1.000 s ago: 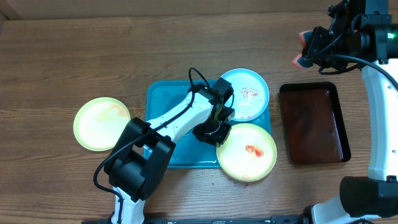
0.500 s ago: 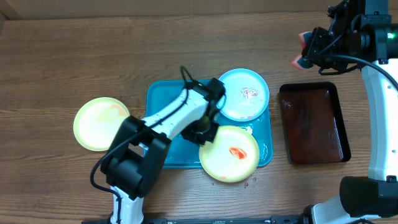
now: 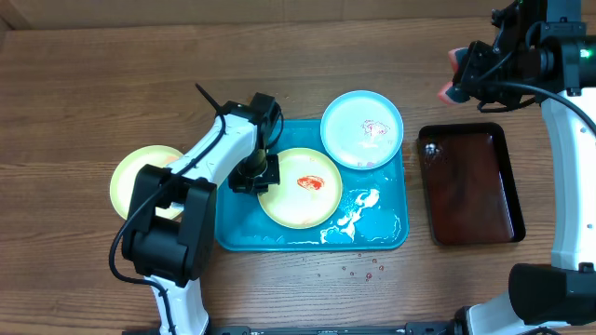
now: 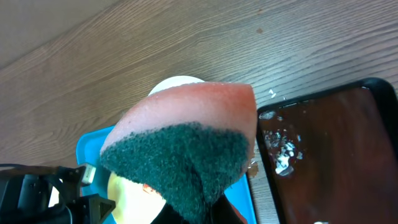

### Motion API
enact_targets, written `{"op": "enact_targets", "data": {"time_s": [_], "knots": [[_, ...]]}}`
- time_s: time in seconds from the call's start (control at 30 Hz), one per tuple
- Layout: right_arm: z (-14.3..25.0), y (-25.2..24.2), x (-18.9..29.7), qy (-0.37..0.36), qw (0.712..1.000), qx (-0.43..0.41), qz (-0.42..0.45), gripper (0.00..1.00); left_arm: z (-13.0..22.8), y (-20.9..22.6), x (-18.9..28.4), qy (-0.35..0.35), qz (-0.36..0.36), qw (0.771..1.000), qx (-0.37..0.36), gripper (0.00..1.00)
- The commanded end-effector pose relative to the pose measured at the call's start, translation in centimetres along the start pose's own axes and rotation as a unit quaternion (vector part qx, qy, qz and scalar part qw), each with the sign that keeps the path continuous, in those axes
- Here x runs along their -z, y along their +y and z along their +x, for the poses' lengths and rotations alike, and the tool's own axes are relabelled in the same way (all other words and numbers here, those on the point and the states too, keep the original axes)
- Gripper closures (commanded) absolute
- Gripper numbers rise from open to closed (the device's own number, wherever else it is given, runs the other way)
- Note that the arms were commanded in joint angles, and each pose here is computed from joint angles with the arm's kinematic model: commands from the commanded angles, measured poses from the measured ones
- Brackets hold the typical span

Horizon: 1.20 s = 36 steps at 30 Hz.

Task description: Clean dirty plates on tray and stack at the side

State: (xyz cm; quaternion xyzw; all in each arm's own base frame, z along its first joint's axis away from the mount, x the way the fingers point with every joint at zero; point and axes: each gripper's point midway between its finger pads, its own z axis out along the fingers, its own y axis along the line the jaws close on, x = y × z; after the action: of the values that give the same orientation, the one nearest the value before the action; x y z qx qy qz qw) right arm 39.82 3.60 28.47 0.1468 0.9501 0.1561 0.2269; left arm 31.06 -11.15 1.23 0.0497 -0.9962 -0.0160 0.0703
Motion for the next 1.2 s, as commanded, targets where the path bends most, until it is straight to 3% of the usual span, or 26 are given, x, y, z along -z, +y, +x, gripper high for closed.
{"op": "enact_targets", "data": {"time_s": [0.0,0.07,0.2,0.23,0.37,0.6,0.8,1.03,1.17], "knots": [[-0.3,0.2,0.6,-0.012,1.0,0.006,-0.001,0.96,0.3,1.6,-0.7,0.0,-0.032,0.999,0.009,0.74],[-0.3,0.2,0.6,-0.012,1.0,0.006,-0.001,0.96,0.1,1.6,-0.7,-0.003,-0.033,0.999,0.009,0.59],[-0.4,-0.2,0.6,-0.015,1.0,0.006,0.01,0.96,-0.5,1.7,-0.8,-0.017,-0.035,0.999,0.011,0.54],[-0.4,-0.4,0.6,-0.016,1.0,0.005,0.018,0.96,-0.7,1.6,-0.9,-0.022,-0.032,0.999,0.011,0.57],[-0.3,-2.1,0.7,-0.018,0.998,0.002,0.063,0.96,-1.4,1.0,-1.6,-0.038,-0.016,0.999,0.011,0.96],[1.4,-5.2,-1.5,0.012,0.992,-0.004,0.129,0.96,-0.4,1.3,-2.4,-0.021,-0.017,1.0,0.005,0.96],[4.0,-6.1,-4.8,0.063,0.99,-0.009,0.126,0.96,0.2,2.5,-2.4,-0.001,-0.021,1.0,0.019,0.95],[6.2,-6.9,-7.5,0.09,0.986,-0.002,0.138,0.96,0.2,2.6,-2.4,0.016,0.019,1.0,-0.012,0.96],[7.1,-10.4,-8.6,0.091,0.974,0.001,0.206,0.96,0.0,2.6,-2.4,0.012,0.021,1.0,-0.014,0.96]]}}
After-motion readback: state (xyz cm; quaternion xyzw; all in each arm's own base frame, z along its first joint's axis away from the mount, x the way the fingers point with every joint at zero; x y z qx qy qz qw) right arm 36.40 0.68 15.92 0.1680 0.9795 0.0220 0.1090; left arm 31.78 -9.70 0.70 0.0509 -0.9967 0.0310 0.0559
